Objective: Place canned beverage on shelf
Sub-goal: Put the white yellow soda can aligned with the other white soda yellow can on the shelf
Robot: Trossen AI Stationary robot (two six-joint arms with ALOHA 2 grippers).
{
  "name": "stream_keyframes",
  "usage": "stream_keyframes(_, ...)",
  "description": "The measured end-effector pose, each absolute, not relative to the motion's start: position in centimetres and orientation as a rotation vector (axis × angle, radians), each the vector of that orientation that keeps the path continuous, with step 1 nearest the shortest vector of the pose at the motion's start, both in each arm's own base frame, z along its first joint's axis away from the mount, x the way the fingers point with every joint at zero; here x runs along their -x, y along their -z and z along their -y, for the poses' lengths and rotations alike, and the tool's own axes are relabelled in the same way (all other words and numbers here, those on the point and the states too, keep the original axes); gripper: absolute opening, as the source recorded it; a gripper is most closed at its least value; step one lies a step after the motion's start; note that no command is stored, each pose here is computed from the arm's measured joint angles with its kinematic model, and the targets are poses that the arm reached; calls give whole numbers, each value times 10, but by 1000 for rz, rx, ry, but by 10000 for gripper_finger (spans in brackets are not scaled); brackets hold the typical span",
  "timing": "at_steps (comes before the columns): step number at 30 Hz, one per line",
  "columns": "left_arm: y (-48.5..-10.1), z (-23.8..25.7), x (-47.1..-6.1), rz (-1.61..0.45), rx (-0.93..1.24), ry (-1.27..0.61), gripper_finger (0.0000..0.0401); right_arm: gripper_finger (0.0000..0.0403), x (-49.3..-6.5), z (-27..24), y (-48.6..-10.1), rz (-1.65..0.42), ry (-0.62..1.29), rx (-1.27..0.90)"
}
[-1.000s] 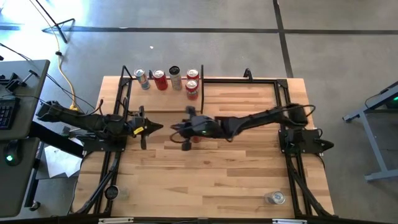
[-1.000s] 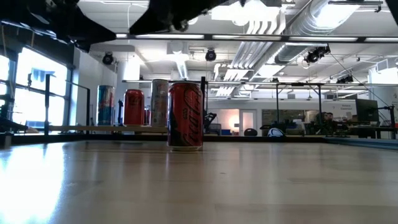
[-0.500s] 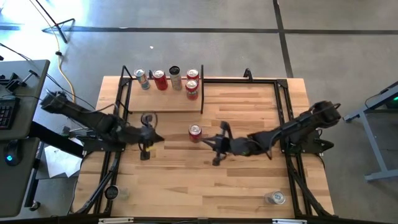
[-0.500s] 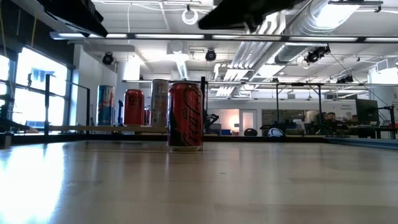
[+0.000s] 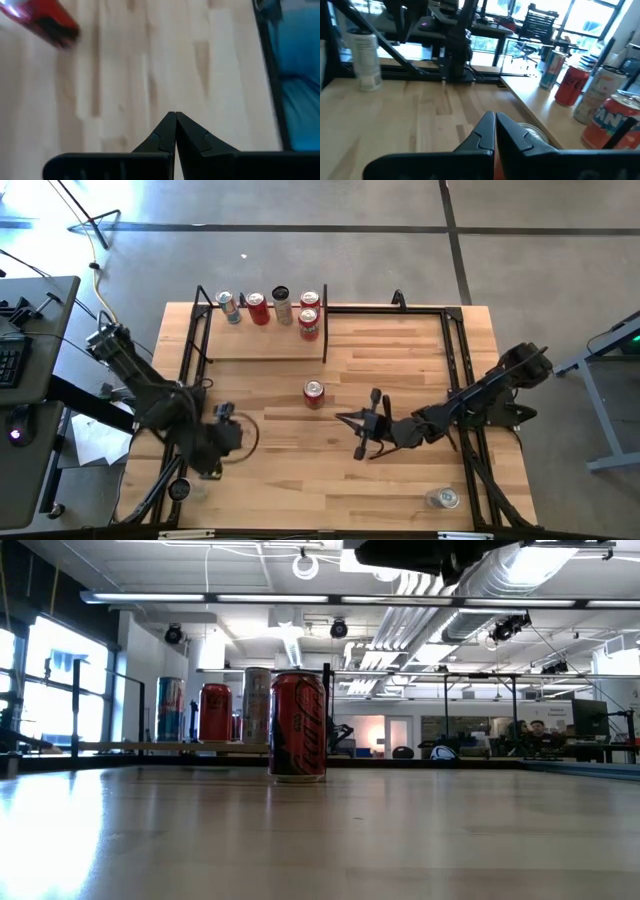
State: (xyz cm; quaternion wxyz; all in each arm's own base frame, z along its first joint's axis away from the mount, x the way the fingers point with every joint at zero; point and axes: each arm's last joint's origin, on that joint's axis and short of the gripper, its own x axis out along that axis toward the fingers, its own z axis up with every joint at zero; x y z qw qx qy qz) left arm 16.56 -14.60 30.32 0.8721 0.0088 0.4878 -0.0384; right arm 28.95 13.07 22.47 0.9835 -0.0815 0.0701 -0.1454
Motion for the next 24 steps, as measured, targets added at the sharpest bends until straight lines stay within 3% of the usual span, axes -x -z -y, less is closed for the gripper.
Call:
stream_keyframes(10, -315, 204, -146, -1285, 65, -15, 0, 0, -286, -137, -228, -107, 301, 137)
stream_keyframes(15, -317, 216, -131, -1393, 105, -127, 0, 0, -286, -137, -228, -109, 301, 131)
stream_keyframes(24, -317, 228, -110, -1529, 255, -167, 0, 0, -286, -137, -227, -118, 300, 138)
